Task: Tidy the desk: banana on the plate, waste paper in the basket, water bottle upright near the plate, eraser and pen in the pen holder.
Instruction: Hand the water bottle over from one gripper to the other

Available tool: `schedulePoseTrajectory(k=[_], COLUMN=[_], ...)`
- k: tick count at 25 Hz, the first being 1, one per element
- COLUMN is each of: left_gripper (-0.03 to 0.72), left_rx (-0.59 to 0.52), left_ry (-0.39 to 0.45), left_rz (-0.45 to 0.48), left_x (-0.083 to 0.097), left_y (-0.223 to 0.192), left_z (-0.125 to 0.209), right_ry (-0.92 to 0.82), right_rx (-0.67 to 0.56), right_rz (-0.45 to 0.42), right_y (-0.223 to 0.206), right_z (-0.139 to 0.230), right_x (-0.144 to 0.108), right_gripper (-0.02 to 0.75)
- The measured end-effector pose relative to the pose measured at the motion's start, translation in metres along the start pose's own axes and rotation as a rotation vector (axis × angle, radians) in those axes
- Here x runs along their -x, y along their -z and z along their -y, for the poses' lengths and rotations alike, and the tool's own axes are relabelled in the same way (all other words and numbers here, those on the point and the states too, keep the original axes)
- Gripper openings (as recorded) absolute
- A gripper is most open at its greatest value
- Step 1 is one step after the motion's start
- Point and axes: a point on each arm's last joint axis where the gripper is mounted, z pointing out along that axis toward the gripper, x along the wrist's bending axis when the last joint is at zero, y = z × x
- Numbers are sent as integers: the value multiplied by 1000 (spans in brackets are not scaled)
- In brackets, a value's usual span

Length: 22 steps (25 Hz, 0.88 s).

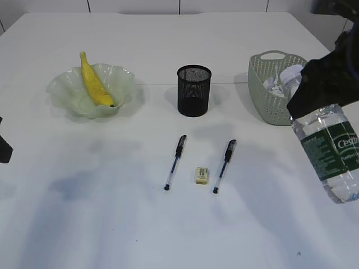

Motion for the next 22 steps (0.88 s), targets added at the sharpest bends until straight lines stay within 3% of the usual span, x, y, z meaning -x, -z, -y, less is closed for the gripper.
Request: schedulePoseTrajectory(k=[8, 14, 22], left_gripper=[316, 316, 315], left_rx=[0, 0, 0], left_ry=[0, 0, 0], left_rz=[0, 0, 0], left_x=[0, 0, 0], left_y=[0, 0, 0], left_z=[0, 0, 0], right_ry=[89, 183, 293], right_rx=[94, 223, 461], right_rz=[-36, -104, -318], right_y=[5, 1, 7], right_z=[30, 30, 11], right_x=[-23, -34, -55], right_gripper=[431, 431, 431])
